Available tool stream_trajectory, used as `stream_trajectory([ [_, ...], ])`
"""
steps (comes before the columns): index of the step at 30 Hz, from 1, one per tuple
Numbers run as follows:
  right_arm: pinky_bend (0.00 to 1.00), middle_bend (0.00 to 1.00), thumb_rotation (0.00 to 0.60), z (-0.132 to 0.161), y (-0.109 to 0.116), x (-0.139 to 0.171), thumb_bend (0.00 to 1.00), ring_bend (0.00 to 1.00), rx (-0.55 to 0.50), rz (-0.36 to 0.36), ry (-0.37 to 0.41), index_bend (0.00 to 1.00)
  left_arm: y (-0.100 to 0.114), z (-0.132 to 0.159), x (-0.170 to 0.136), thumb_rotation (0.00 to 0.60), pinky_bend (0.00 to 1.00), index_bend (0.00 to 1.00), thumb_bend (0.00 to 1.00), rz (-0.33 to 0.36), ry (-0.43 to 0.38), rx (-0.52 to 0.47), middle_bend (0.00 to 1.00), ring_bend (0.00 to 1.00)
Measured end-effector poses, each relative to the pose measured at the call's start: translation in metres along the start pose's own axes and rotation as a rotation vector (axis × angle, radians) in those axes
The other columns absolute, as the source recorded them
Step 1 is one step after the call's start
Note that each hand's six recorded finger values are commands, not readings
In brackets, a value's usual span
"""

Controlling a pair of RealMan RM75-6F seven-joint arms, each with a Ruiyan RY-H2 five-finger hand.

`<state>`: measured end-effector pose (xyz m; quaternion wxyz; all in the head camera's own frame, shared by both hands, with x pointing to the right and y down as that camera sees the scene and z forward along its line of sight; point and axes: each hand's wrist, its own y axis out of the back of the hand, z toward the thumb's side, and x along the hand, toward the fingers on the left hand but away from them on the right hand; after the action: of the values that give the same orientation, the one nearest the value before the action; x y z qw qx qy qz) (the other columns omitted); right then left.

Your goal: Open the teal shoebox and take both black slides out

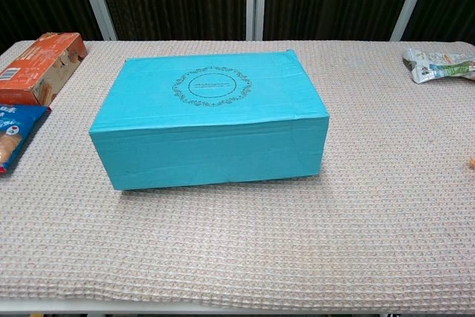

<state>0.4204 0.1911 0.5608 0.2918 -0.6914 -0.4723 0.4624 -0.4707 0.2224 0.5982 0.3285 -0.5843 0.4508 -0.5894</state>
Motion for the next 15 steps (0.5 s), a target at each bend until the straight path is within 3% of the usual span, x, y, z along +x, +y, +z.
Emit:
stream_trajectory([
  [9,0.00,0.07,0.600,0.003,-0.004,-0.008,0.16,0.00,0.010,0.022,0.020,0.05,-0.003,0.002,0.002,0.600,0.14,0.23,0.00,-0.015,-0.004,-0.002,0.13,0.04],
  [15,0.00,0.07,0.600,0.017,-0.013,-0.032,0.10,0.00,0.045,0.078,0.087,0.05,-0.001,0.007,0.004,0.600,0.14,0.23,0.00,-0.010,-0.013,-0.007,0.13,0.04],
])
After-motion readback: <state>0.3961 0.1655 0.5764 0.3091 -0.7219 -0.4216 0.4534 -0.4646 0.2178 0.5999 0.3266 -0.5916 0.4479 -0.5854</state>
